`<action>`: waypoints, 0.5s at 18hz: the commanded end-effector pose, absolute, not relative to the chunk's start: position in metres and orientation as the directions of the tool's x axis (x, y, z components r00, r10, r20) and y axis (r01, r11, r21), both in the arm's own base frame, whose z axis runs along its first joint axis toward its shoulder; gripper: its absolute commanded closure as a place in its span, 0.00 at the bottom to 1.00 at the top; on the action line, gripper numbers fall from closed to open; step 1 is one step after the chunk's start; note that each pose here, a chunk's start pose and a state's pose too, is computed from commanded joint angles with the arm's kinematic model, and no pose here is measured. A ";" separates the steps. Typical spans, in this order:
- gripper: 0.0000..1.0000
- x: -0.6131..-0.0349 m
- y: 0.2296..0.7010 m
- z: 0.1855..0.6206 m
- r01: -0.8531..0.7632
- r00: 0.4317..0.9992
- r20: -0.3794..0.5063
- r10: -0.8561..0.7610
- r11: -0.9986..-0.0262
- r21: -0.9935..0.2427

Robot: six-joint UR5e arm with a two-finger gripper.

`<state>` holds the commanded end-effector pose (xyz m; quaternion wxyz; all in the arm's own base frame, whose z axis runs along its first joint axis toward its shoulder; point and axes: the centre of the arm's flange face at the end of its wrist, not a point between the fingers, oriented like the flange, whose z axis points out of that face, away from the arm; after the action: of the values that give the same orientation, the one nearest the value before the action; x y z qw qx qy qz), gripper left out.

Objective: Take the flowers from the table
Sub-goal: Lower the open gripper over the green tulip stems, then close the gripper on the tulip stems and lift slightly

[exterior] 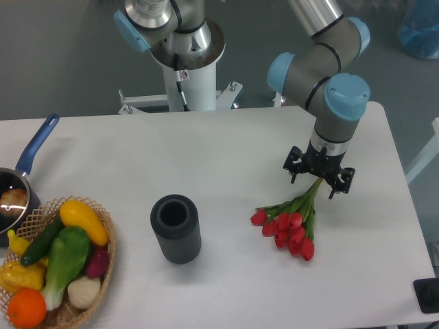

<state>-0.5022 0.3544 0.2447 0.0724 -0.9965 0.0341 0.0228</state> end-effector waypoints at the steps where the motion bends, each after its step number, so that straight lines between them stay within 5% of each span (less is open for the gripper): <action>1: 0.00 -0.501 0.357 0.243 -0.074 0.997 -0.049 -0.068 -0.987 -0.142; 9: 0.00 -0.504 0.379 0.211 -0.100 0.995 -0.024 -0.097 -0.986 -0.135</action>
<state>-0.5040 0.3793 0.2113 0.0680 -0.9964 0.0494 0.0084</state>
